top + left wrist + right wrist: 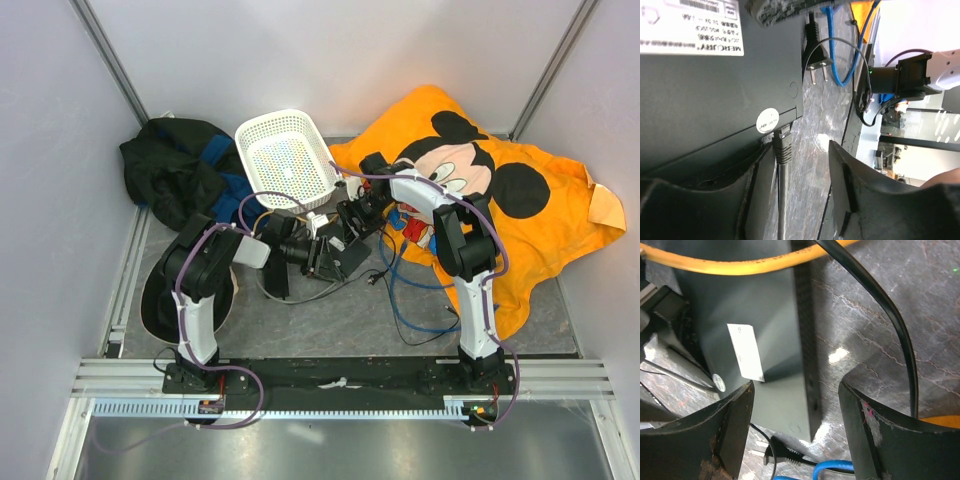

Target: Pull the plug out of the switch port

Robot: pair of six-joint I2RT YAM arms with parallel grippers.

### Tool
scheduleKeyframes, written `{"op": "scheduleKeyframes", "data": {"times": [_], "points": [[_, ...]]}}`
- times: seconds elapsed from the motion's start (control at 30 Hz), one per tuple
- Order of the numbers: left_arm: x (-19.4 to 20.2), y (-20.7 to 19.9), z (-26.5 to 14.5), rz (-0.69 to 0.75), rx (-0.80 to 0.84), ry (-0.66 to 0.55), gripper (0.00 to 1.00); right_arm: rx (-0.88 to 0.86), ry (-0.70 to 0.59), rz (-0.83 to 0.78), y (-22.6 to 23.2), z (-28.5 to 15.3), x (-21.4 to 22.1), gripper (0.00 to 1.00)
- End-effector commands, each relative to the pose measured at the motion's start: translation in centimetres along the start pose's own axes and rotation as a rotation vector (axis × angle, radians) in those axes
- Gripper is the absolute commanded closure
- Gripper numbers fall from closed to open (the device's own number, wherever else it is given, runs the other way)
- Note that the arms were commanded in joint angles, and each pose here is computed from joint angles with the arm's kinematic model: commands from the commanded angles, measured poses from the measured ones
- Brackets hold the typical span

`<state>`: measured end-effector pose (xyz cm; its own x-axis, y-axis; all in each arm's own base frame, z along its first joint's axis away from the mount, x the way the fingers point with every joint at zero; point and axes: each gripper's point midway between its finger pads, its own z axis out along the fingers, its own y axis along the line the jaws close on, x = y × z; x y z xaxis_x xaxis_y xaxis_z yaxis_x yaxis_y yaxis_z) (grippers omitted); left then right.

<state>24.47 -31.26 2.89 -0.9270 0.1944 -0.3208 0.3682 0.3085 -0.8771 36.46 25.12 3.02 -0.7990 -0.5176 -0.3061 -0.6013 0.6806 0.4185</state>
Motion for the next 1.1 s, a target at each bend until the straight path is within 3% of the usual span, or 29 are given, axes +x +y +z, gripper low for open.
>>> {"op": "scheduleKeyframes", "data": {"times": [0.0, 0.2, 0.4, 0.43, 0.53, 0.67, 1.07], "points": [[1.5, 3.7, 0.1, -0.16, -0.134, 0.003, 0.37, -0.04, 0.093, 0.056, -0.5, 3.2, 3.2, 0.23], [1.9, 5.5, -0.4, -0.228, -0.205, -0.018, 0.27, -0.079, 0.164, 0.125, -0.3, 4.8, 6.2, 0.26], [1.4, 4.0, -0.8, -0.186, -0.158, -0.018, 0.27, -0.199, 0.231, 0.219, 0.9, 6.6, 9.2, 0.49], [1.5, 3.9, -0.9, -0.186, -0.16, -0.017, 0.27, -0.203, 0.243, 0.231, 0.7, 6.9, 9.7, 0.58], [2.0, 4.2, -1.3, -0.206, -0.189, -0.021, 0.27, -0.174, 0.269, 0.282, -0.7, 7.4, 10.8, 0.64], [3.1, 5.8, -2.0, -0.254, -0.287, -0.021, 0.28, -0.162, 0.29, 0.354, -2.1, 8.0, 11.9, 0.65], [4.5, 6.1, -0.1, -0.318, -0.16, 0.054, 0.39, -0.218, 0.313, 0.432, -2.3, 8.8, 13.1, 0.64]]}}
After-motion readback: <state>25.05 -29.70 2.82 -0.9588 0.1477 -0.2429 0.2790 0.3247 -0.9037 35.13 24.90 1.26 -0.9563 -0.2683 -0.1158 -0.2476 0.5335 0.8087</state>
